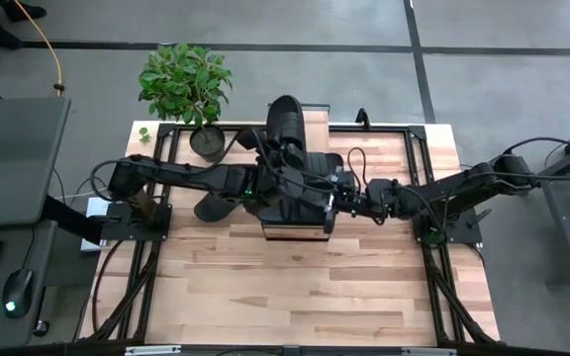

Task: Pick and place slides into the shelf
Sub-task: Put the bottom black slipper on the shelf

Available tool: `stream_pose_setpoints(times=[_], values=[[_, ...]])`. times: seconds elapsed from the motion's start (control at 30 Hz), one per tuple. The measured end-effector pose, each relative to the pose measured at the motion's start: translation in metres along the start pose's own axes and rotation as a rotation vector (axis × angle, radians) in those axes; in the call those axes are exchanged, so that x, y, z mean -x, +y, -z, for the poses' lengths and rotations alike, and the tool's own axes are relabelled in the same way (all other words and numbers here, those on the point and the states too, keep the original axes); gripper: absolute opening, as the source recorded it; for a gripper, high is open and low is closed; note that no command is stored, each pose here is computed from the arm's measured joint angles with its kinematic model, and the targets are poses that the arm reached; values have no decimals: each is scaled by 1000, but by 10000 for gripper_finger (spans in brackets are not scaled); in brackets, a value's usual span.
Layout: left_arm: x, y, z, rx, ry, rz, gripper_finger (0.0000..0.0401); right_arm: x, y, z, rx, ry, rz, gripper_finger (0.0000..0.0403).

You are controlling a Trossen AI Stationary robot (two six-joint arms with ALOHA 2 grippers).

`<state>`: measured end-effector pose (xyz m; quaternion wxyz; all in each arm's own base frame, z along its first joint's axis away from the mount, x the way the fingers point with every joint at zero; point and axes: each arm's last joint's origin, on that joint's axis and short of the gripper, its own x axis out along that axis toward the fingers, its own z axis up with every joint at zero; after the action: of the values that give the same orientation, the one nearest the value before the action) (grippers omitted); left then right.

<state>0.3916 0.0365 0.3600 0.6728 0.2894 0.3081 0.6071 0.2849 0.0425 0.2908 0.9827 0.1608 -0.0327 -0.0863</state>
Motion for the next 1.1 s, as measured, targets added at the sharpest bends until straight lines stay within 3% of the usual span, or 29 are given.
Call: stream_pose_setpoints(times=[0.3, 0.43, 0.7, 0.87, 1.1], values=[[-25, 4, -3, 69, 6, 57, 10, -5, -17, -12, -46, -101, 106, 272], [-24, 5, -7, 66, -6, 50, 10, -8, -29, -15, -63, -122, 167, 273], [-22, 6, -11, 73, -21, 55, 10, -10, -39, -21, -68, -154, 181, 270], [-21, 6, -11, 70, -30, 72, 10, -10, -39, -21, -41, -152, 190, 246], [-20, 5, -11, 59, -40, 94, 10, -10, -39, -21, -11, -144, 187, 169]])
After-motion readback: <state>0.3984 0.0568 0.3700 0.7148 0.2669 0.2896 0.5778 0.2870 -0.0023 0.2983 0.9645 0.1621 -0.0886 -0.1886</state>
